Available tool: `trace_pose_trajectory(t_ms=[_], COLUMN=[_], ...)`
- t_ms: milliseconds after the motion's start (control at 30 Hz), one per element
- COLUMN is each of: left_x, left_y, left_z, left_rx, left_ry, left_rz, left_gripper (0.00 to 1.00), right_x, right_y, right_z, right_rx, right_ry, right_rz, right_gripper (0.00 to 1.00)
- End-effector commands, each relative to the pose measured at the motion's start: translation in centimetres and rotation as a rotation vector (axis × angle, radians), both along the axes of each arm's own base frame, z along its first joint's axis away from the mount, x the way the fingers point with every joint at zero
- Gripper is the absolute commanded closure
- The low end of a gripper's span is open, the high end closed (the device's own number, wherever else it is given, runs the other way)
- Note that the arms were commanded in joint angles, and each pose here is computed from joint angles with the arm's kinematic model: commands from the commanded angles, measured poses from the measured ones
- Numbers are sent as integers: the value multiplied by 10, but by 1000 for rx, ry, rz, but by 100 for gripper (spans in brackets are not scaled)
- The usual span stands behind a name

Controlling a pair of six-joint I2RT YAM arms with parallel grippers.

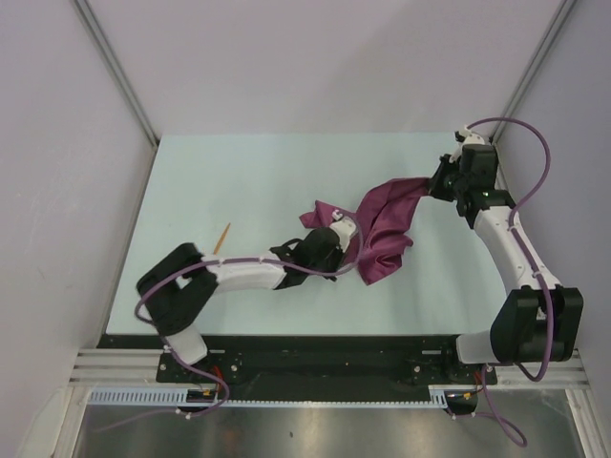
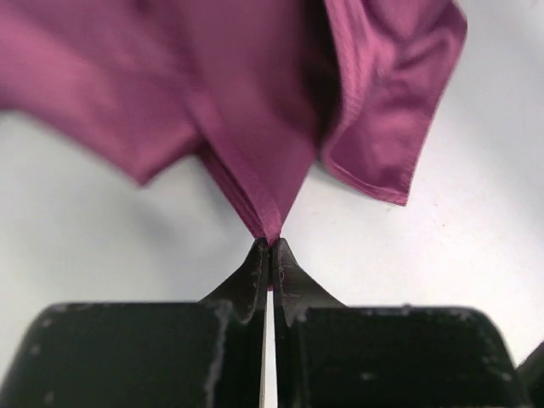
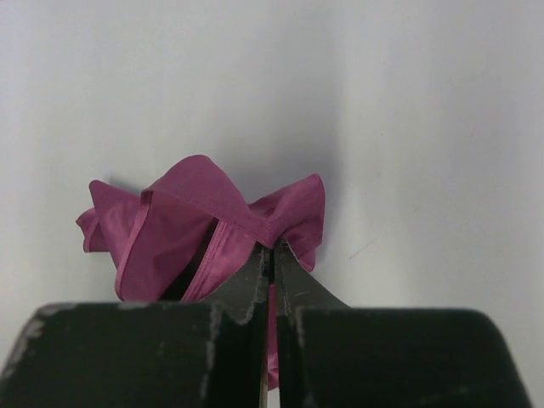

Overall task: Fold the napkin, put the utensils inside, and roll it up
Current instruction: Flatten out the napkin at the center of the board.

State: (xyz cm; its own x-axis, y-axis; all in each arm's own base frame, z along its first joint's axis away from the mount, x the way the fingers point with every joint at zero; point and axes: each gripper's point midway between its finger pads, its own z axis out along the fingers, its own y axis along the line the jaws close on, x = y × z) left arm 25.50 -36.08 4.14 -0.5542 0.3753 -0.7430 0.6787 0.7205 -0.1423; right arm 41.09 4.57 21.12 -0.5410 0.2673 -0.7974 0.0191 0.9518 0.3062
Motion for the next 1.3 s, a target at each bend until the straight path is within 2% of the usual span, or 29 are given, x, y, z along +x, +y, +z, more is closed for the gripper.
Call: trace_pose_trajectory(t_ms=[0,133,167,233,300,367,400,500,567,667,767,833,1000,1133,1267], left_x=[43,63,68,68,59,47,33,3,-18,-43,-45,-29,10,48,74], left_y=[48,114,140,164,193,210,226,256,273,292,300,295,280,289,295], left_z=[114,194,226,265,323,363,400,464,502,533,539,533,522,492,464], left_rx=[-91,-130,-170,-180,-233,-231,-278,-329,-378,-427,-405,-341,-244,-221,-232], left_ry=[-251,-392,-448,-530,-649,-752,-811,-902,-959,-1022,-1043,-1035,-1014,-957,-904], left_rz=[237,385,448,477,521,516,541,570,579,574,599,616,623,651,642], left_gripper=[100,100,100,100,100,100,100,100,100,100,100,100,100,100,100], right_x=[-7,-22,-27,-43,-58,-83,-96,-141,-170,-199,-200,-171,-71,-30,-8], right_y=[-10,-8,-7,-2,2,7,8,14,16,12,10,7,13,14,7], right_z=[74,124,143,174,206,243,263,315,344,375,387,378,312,268,244], right_rx=[-65,-80,-84,-104,-129,-164,-172,-198,-204,-209,-232,-253,-297,-323,-351], right_ry=[-175,-288,-332,-417,-502,-617,-675,-851,-958,-1059,-1085,-1027,-792,-678,-619], right_rz=[-4,18,22,55,72,89,95,127,146,141,128,104,110,108,86], right_gripper=[100,100,100,100,100,100,100,100,100,100,100,100,100,100,100])
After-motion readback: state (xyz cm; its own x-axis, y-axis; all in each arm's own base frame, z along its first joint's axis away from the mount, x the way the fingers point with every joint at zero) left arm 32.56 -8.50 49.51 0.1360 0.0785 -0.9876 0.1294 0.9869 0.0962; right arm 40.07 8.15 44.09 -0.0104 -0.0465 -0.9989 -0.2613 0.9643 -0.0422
